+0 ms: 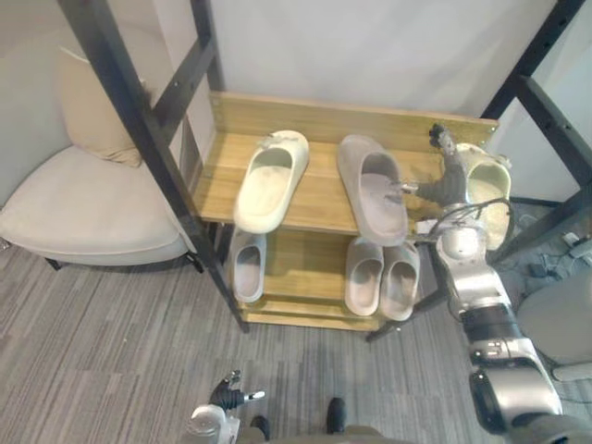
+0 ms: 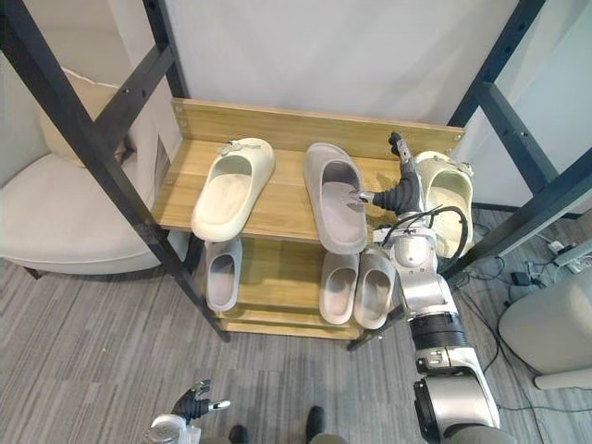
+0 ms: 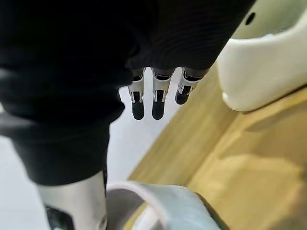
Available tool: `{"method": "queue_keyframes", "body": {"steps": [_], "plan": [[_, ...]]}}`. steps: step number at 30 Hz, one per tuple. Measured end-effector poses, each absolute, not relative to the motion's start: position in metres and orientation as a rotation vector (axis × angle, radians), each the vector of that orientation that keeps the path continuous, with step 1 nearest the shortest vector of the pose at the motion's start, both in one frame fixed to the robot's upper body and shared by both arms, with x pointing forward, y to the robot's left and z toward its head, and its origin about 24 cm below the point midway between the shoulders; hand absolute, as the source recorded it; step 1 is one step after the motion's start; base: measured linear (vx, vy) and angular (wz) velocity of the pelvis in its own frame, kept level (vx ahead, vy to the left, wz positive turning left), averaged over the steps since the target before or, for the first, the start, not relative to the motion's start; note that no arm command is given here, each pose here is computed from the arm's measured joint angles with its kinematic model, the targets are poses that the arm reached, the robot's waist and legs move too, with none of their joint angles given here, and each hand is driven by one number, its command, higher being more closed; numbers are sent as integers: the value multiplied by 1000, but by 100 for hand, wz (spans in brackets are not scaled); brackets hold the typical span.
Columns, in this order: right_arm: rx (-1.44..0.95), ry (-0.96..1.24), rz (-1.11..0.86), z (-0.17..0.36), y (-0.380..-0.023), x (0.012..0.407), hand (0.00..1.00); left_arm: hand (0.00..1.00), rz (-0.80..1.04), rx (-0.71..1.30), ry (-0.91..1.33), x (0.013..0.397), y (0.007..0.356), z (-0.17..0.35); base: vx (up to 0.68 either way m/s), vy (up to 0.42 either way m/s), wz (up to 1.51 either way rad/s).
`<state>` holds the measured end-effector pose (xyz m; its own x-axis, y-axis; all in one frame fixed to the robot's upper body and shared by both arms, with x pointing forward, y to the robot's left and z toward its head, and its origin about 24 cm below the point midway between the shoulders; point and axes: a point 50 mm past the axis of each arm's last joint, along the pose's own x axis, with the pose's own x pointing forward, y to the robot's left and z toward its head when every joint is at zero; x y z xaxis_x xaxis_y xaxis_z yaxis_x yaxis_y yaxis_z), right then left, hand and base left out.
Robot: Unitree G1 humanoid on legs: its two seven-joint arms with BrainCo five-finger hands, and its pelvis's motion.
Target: Organize the slippers on the shoe rack
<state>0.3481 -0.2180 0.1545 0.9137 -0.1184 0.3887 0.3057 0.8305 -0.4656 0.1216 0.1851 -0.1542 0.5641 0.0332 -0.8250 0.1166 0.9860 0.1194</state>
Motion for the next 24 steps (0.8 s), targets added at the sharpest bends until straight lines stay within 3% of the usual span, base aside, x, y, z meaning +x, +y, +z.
{"method": "queue_keyframes", "body": {"steps": [11,12,24], "plan": [[-566,-300,-200,165,-215,373,0,0,-30,157,936,129,189,-150,-9,-7,4],[-584,-308,-186,170,-214,375,100,0,-28,156,929,130,189,-149,0,0,0],[-476,-374,-153,195,-207,385,100,0,31,125,912,134,196,-147,-28,-31,0]]}}
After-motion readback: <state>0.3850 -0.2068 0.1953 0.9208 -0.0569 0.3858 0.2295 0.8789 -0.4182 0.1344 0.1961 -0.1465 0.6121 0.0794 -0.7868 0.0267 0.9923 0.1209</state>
